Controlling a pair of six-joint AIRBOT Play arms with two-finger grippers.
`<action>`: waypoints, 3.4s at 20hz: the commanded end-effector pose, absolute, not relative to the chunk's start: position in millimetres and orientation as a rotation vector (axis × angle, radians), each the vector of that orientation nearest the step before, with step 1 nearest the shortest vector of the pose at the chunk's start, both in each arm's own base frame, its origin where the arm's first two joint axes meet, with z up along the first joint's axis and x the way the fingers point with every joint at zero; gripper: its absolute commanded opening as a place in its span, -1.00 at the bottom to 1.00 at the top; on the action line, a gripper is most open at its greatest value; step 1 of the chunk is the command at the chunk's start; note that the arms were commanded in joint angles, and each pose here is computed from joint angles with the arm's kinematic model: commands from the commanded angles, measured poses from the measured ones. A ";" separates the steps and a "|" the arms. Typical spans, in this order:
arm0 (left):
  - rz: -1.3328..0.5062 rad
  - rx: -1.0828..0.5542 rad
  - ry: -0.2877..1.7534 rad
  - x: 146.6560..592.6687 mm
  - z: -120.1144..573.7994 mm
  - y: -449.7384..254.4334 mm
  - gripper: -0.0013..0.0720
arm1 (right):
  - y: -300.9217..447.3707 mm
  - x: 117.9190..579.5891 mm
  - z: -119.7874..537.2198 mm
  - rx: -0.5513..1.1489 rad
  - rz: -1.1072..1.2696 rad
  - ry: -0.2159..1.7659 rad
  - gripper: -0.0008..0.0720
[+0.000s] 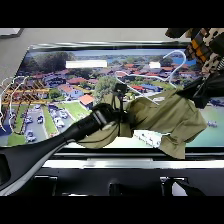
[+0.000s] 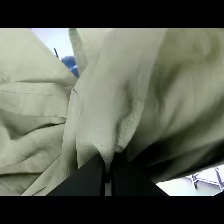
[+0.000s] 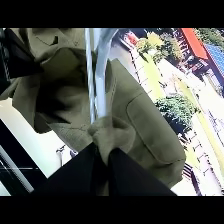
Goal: Fold the clothes and pants, and hang the long-sleeved shirts on hangers.
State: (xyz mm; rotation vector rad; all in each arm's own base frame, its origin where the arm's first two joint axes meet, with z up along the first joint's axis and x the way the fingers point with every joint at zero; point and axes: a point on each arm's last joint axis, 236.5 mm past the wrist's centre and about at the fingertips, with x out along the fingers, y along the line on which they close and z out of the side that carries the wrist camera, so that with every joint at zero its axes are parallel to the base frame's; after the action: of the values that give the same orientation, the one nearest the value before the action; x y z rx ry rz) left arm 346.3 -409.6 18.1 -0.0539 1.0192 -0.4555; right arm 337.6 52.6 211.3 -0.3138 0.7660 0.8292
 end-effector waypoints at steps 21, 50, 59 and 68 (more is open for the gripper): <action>-0.411 -0.330 0.895 455.3 51.1 -348.3 -0.88 | 52.0 311.9 197.6 -0.310 0.885 0.879 -0.89; -0.459 -0.283 0.827 460.1 85.1 -349.1 -0.88 | 50.0 339.7 136.5 -0.462 0.836 1.049 -0.89; -0.558 -0.224 0.685 462.7 157.8 -367.1 -0.88 | 93.1 393.5 144.1 -0.513 0.684 0.904 -0.89; -0.648 -0.052 0.863 383.8 139.4 -386.4 -0.88 | 110.7 402.8 216.1 -0.510 0.621 0.686 -0.89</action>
State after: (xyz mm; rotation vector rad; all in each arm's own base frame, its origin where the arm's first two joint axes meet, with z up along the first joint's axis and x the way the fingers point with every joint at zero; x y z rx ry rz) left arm 411.6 -385.9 169.7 -0.1230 0.7450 -0.6416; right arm 403.7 108.2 184.3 -0.5113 0.7697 0.6486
